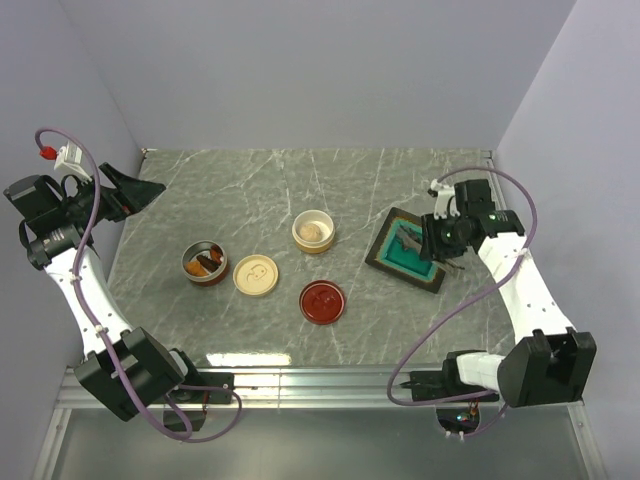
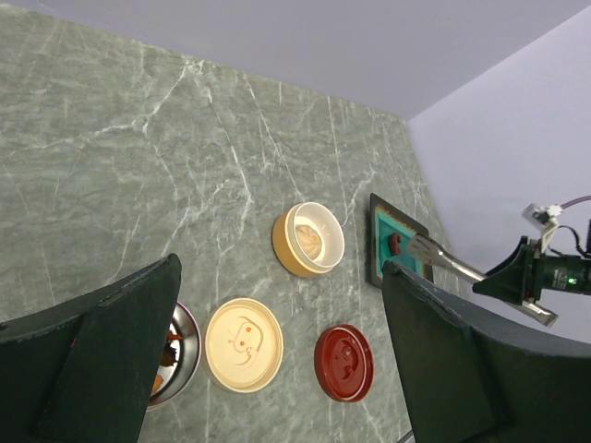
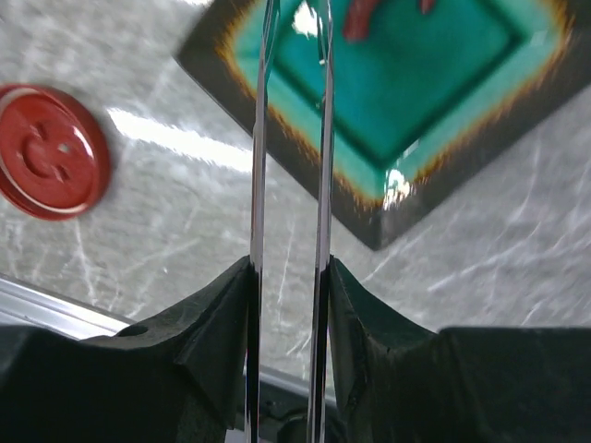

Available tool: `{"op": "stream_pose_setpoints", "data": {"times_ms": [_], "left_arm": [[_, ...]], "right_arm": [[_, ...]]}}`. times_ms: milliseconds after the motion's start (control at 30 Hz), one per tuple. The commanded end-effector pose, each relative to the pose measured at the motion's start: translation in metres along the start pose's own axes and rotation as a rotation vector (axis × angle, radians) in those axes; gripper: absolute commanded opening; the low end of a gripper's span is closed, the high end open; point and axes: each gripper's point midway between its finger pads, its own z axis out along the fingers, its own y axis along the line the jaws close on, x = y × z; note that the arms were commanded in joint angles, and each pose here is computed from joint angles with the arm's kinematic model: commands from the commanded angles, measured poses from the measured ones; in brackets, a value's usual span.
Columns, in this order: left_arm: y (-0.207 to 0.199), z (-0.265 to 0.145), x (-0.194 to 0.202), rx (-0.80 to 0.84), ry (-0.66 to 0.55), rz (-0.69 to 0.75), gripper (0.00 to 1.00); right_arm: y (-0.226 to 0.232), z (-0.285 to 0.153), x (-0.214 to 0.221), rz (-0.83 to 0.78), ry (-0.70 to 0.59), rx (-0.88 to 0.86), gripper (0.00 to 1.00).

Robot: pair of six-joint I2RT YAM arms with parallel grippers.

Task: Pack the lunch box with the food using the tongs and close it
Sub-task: Pick up the food using the clamp

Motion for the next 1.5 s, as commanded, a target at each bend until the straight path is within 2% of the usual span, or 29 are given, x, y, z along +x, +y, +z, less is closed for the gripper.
{"op": "stream_pose_setpoints", "data": {"times_ms": [0, 400, 1000, 1267, 1467], "left_arm": [[-0.014, -0.005, -0.005, 0.031, -0.015, 0.051, 0.96], [-0.012, -0.005, -0.003, 0.024, -0.011, 0.071, 0.96], [-0.006, -0.003, -0.001, 0.016, -0.009, 0.061, 0.96], [-0.009, -0.004, -0.003, 0.019, -0.01, 0.068, 0.96], [-0.008, -0.004, -0.003, 0.023, -0.011, 0.065, 0.96]], "right_arm": [[-0.014, 0.004, 0.006, 0.045, -0.007, 0.039, 0.43], [-0.027, 0.028, 0.015, 0.162, 0.037, 0.065, 0.43], [-0.029, 0.048, 0.012, 0.186, 0.058, 0.047, 0.43], [-0.023, 0.036, 0.01, 0.157, 0.049, 0.024, 0.32], [-0.002, 0.003, 0.001, 0.057, -0.054, -0.06, 0.27]]}}
